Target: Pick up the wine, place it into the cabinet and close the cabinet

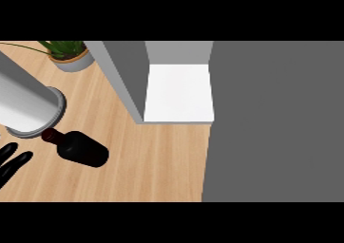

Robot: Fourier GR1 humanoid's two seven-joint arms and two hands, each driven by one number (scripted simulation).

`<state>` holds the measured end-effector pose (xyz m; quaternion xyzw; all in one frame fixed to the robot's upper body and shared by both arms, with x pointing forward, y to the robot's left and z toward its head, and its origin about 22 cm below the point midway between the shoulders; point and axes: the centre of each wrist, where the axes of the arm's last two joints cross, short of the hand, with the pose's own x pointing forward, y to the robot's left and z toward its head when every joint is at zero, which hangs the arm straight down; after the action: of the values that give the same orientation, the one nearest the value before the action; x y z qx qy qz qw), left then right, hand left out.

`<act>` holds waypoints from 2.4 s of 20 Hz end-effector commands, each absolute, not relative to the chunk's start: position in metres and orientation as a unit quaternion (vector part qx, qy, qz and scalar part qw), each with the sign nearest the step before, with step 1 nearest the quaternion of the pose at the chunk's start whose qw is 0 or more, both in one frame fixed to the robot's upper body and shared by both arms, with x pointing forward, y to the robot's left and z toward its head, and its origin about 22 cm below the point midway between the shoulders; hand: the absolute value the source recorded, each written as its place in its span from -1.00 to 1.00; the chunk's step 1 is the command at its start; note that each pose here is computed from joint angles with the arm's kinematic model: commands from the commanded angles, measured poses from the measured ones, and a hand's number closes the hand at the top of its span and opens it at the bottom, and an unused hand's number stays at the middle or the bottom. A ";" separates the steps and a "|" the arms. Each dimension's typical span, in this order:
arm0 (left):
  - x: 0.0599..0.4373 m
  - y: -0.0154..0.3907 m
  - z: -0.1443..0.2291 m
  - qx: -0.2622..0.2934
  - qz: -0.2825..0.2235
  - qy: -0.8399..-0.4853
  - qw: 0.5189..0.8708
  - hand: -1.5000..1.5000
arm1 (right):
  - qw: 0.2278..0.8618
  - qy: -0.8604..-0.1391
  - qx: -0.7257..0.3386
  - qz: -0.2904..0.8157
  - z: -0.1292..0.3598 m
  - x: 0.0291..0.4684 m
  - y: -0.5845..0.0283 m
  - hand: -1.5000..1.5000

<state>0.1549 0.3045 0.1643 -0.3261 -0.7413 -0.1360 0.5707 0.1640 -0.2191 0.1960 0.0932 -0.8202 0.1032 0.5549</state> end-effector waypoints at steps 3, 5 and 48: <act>0.172 0.336 0.151 -0.270 -0.111 -0.765 0.574 -1.00 | 0.532 -0.831 0.123 0.104 0.208 0.131 -0.214 -1.00; 0.191 0.351 0.134 -0.264 -0.104 -0.763 0.580 -1.00 | 0.536 -0.830 0.114 0.106 0.208 0.141 -0.224 -1.00; 0.253 0.373 -0.091 -0.227 -0.136 -0.683 0.681 -1.00 | 0.531 -0.833 0.111 0.105 0.210 0.141 -0.224 -1.00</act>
<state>0.2650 0.3719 -0.0757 -0.1773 -0.6706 -0.1363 0.7073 0.1600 -0.2118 0.2015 0.1011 -0.8270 0.1057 0.5428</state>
